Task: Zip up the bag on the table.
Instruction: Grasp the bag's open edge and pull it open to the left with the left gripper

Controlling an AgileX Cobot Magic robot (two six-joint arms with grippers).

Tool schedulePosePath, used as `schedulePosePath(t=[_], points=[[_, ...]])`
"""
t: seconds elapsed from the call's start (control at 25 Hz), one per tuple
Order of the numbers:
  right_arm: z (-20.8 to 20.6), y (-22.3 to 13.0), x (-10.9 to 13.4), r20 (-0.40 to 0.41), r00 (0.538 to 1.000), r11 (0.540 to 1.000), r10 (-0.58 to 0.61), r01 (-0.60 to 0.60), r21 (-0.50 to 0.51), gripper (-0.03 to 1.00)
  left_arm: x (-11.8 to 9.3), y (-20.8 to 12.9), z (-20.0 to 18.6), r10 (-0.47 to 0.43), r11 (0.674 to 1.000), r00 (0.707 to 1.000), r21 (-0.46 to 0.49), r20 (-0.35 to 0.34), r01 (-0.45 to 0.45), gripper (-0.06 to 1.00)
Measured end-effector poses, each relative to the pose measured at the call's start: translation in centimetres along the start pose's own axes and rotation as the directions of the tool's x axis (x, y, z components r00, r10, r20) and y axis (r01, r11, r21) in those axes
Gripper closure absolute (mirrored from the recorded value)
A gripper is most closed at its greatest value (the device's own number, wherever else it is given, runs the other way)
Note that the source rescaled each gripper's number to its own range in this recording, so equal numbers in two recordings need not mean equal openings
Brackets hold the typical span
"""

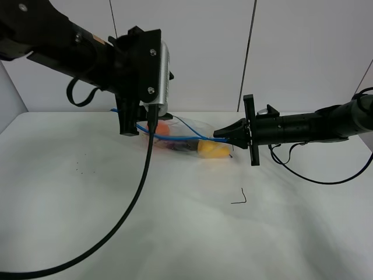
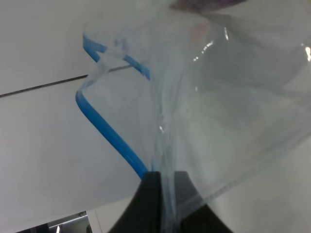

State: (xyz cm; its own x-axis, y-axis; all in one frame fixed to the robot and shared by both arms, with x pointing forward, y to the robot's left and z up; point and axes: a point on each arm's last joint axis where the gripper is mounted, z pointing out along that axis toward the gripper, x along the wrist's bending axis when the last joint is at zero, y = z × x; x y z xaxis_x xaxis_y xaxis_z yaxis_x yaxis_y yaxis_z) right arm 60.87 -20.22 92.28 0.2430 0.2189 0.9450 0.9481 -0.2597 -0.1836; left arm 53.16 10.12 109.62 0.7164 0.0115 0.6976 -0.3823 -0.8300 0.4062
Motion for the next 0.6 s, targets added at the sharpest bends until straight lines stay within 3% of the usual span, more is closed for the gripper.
schedulePosePath(t=[0.24,0.52,0.6], points=[[0.0,0.0,0.0,-0.001,1.0,1.0,0.0,0.0,0.0,0.96,-2.2,1.3,2.6,-0.043,0.999,0.999,-0.021,0.01,0.043,0.03],[0.0,0.0,0.0,-0.001,1.0,1.0,0.0,0.0,0.0,0.96,-5.6,1.1,5.2,-0.017,0.999,0.978,-0.035,-0.206,0.01,0.06],[0.0,0.0,0.0,-0.001,1.0,1.0,0.0,0.0,0.0,0.96,-6.6,0.8,6.1,-0.013,1.0,0.974,-0.026,-0.227,0.007,0.06]])
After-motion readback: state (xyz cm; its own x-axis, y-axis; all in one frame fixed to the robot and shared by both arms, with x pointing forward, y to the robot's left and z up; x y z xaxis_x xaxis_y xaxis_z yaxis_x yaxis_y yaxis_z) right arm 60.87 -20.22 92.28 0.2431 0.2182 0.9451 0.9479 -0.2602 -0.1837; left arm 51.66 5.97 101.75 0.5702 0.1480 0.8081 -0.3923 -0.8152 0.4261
